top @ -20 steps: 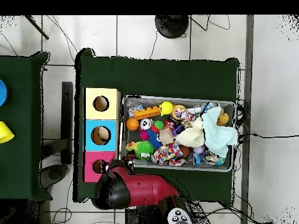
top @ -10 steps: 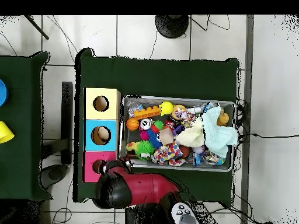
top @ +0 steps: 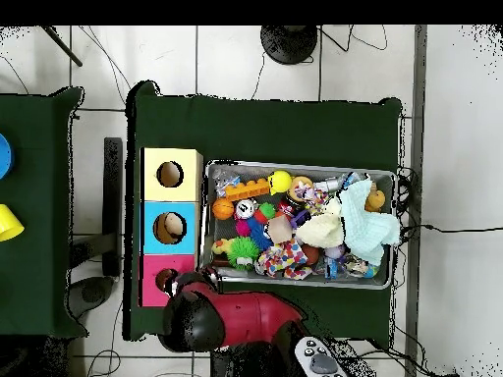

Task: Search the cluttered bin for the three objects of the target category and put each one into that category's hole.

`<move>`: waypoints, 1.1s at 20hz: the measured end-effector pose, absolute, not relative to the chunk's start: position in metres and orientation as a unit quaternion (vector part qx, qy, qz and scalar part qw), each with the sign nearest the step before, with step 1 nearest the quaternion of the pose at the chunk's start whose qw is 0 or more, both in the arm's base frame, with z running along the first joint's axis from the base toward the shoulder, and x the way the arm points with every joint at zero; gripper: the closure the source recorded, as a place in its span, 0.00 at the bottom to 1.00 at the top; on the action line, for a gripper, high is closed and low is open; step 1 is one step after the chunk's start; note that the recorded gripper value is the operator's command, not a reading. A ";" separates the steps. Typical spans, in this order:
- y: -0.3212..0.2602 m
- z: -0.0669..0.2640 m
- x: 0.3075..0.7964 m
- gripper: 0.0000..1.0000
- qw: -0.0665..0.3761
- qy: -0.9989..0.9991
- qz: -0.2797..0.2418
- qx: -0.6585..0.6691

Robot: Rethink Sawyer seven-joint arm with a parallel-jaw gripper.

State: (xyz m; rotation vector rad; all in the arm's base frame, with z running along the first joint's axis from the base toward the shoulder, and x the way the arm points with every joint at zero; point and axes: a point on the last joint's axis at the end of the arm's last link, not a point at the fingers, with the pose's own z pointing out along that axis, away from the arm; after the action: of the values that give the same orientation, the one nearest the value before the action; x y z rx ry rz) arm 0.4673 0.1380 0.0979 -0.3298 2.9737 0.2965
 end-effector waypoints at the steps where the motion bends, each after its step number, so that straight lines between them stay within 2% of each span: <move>1: 0.136 0.099 0.469 0.00 0.069 0.987 0.099 -0.107; 7: 0.097 0.117 0.479 0.00 0.085 0.988 0.108 -0.074; 12: 0.071 0.129 0.480 0.00 0.080 0.989 0.109 -0.059; 17: 0.068 0.128 0.470 0.00 0.064 0.990 0.096 -0.080; 22: 0.082 0.113 0.444 0.00 0.055 0.983 0.063 -0.163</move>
State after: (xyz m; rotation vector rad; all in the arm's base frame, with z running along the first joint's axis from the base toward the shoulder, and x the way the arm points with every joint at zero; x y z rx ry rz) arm 0.4443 0.0822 0.1131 -0.4938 2.9856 0.1926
